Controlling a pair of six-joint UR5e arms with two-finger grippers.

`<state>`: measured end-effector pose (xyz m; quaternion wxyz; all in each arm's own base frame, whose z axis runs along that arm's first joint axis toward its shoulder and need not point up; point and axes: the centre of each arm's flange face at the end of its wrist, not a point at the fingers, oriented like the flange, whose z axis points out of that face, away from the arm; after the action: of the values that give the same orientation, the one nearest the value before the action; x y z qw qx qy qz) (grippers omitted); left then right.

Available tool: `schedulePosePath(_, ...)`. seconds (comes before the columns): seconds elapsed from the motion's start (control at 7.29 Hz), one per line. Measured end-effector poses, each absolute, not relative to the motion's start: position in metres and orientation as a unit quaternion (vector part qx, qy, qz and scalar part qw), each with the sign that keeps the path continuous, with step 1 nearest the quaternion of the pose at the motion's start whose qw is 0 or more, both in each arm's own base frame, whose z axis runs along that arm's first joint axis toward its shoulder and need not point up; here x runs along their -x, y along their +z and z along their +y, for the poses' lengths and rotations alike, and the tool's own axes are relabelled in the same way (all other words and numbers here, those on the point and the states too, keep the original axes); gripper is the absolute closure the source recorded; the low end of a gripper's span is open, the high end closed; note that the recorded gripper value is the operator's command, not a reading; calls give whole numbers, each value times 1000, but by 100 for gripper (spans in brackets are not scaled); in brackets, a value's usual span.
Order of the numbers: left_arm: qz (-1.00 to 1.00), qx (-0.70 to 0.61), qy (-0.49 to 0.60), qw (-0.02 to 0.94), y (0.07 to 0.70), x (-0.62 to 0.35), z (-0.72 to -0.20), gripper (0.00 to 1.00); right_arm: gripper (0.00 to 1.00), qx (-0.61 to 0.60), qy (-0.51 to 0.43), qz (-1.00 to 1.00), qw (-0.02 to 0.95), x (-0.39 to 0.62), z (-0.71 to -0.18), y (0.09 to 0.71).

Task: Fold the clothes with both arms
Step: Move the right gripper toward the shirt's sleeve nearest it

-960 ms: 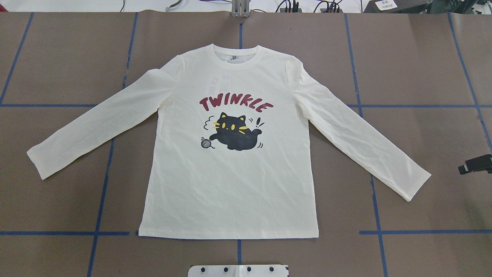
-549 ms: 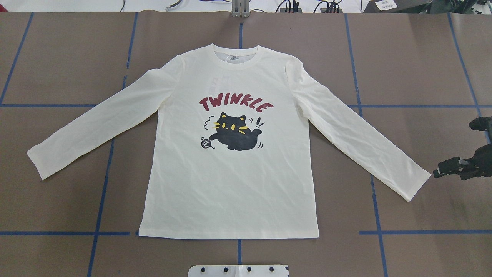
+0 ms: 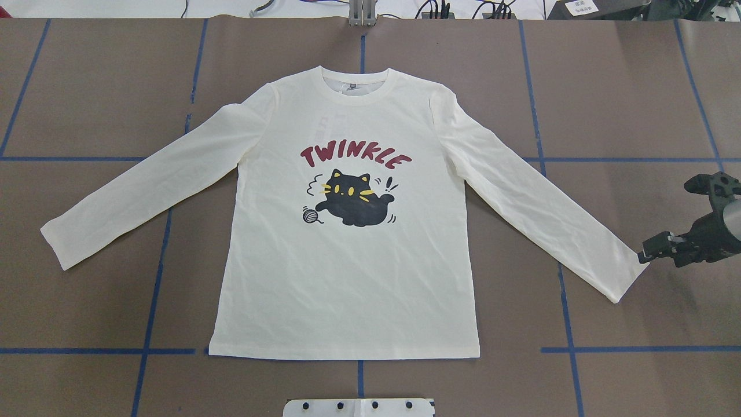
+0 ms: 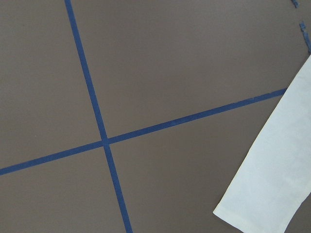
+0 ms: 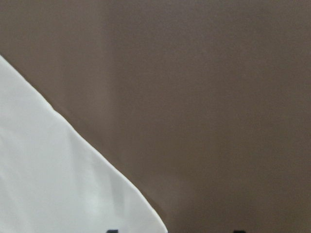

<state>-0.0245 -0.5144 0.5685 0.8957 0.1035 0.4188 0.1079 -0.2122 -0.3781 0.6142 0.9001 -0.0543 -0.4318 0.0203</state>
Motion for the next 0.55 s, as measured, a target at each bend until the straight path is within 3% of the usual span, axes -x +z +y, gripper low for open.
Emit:
schedulePosePath(0.14, 419, -103, 108, 896, 569, 24, -514, 0, 41, 60, 23, -431, 900, 217, -376, 614)
schedulePosePath(0.55, 419, -103, 108, 896, 569, 24, -514, 0, 93, 66, 21, -429, 901, 224, -373, 615)
